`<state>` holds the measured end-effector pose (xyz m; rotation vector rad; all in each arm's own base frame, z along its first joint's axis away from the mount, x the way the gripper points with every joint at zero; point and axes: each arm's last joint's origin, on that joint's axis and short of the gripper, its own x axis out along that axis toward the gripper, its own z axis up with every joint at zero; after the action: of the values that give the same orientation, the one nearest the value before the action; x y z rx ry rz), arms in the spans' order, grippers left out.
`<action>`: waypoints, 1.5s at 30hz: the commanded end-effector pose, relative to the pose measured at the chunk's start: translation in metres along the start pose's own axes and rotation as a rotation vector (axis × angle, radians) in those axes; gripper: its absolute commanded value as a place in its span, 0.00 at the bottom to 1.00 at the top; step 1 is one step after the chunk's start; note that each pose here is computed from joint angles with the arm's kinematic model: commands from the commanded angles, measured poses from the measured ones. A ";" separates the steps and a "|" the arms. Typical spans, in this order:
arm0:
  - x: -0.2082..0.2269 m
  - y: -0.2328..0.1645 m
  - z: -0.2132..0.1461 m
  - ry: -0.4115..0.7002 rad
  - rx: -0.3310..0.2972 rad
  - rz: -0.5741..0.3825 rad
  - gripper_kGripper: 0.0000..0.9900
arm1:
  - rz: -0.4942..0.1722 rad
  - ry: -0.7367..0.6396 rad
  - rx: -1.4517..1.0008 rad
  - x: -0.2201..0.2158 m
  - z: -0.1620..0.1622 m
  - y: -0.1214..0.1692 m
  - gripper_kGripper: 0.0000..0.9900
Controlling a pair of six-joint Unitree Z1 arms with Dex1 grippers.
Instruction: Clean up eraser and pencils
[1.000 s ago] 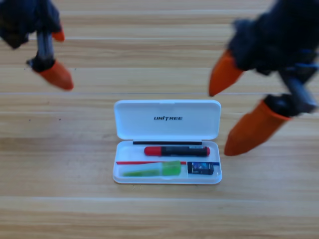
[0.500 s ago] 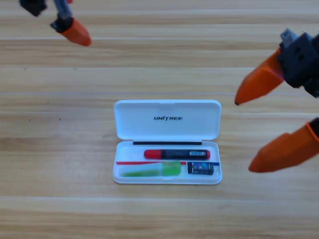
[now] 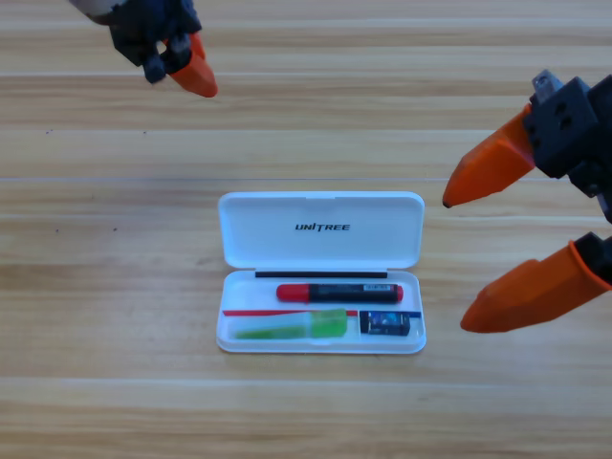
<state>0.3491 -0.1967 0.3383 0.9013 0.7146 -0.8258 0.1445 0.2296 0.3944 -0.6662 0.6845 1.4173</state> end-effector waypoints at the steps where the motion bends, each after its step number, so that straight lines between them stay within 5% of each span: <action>1: 0.032 0.007 -0.012 0.025 -0.013 -0.002 0.00 | -0.009 -0.031 0.019 -0.008 -0.007 0.000 0.95; 19: 0.086 -0.016 -0.032 0.035 -0.030 -0.203 0.00 | 0.011 -0.035 0.025 -0.005 -0.006 -0.001 0.95; 45: 0.118 -0.049 -0.011 0.023 0.035 -0.293 0.00 | 0.016 -0.034 0.031 -0.004 -0.005 -0.001 0.95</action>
<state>0.3687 -0.2226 0.2443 0.8313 0.8329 -1.0270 0.1432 0.2299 0.3950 -0.6446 0.6883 1.4404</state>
